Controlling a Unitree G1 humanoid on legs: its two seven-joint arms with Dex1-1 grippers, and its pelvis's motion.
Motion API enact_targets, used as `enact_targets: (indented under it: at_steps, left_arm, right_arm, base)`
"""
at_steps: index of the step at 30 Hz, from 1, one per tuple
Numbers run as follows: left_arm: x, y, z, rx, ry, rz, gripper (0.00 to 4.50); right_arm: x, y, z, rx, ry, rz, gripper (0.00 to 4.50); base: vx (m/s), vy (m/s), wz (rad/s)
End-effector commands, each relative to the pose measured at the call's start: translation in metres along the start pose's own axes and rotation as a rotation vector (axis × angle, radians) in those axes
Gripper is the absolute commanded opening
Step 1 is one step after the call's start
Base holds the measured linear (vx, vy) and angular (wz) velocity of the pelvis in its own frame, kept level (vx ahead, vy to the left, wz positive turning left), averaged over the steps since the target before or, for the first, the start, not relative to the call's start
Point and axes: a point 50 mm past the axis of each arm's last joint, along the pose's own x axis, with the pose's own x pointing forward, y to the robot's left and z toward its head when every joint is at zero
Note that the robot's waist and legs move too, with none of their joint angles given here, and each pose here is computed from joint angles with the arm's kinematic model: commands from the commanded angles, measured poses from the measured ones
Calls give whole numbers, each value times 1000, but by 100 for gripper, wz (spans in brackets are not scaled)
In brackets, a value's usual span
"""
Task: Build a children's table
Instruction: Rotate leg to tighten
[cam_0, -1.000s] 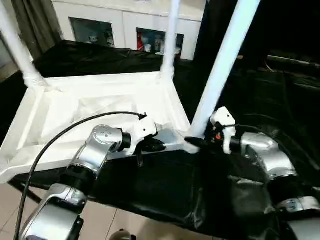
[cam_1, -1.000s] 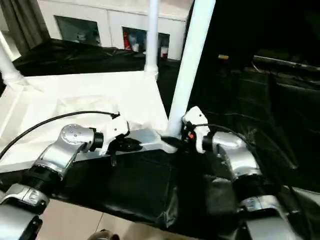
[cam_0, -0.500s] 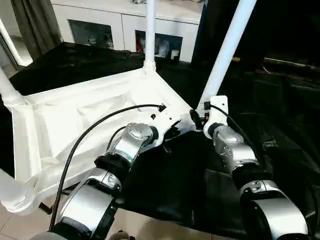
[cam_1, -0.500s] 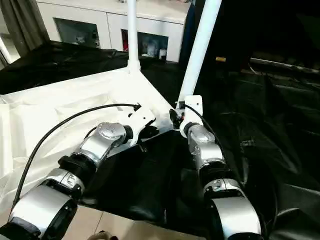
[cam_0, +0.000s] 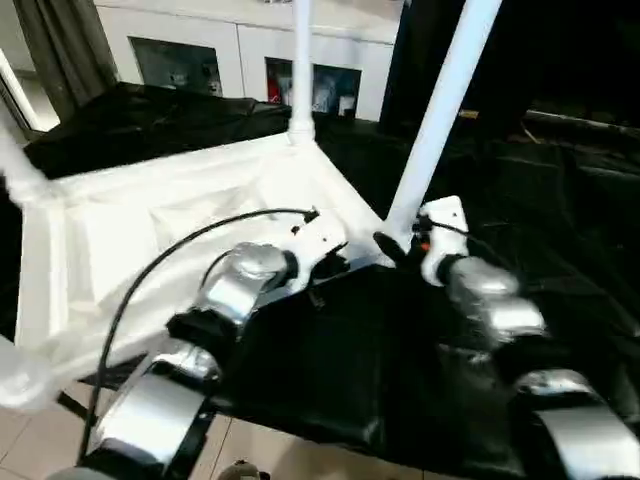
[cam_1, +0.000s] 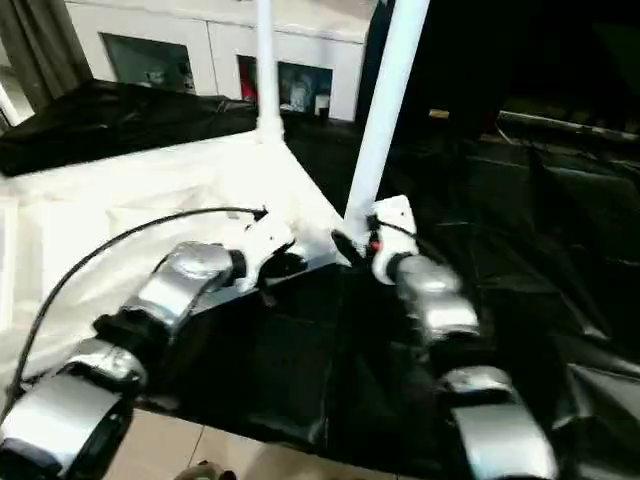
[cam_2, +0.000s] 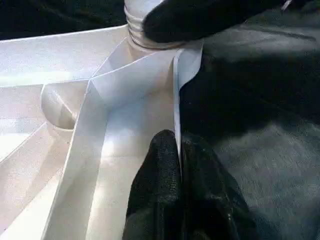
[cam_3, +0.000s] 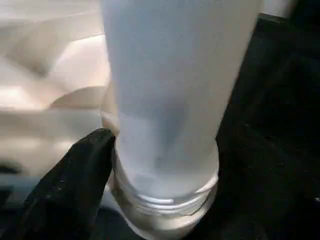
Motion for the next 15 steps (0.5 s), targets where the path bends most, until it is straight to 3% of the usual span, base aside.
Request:
enact_targets:
  at_steps: [1,6,15]
  left_arm:
    - [-6,-4,9,24,-119,-65,0]
    - [-19,-13,8,56,-151,-233,0]
    - [-30,-17,4,63,-134,-311,0]
  right_arm:
    - [-11,1,8,-39,4,182,439]
    - [-33,5,9,-142,86,418,445]
    - [-37,8,5,-195,152,493,445]
  base:
    - [0,0,0]
    - [0,0,0]
    - [0,0,0]
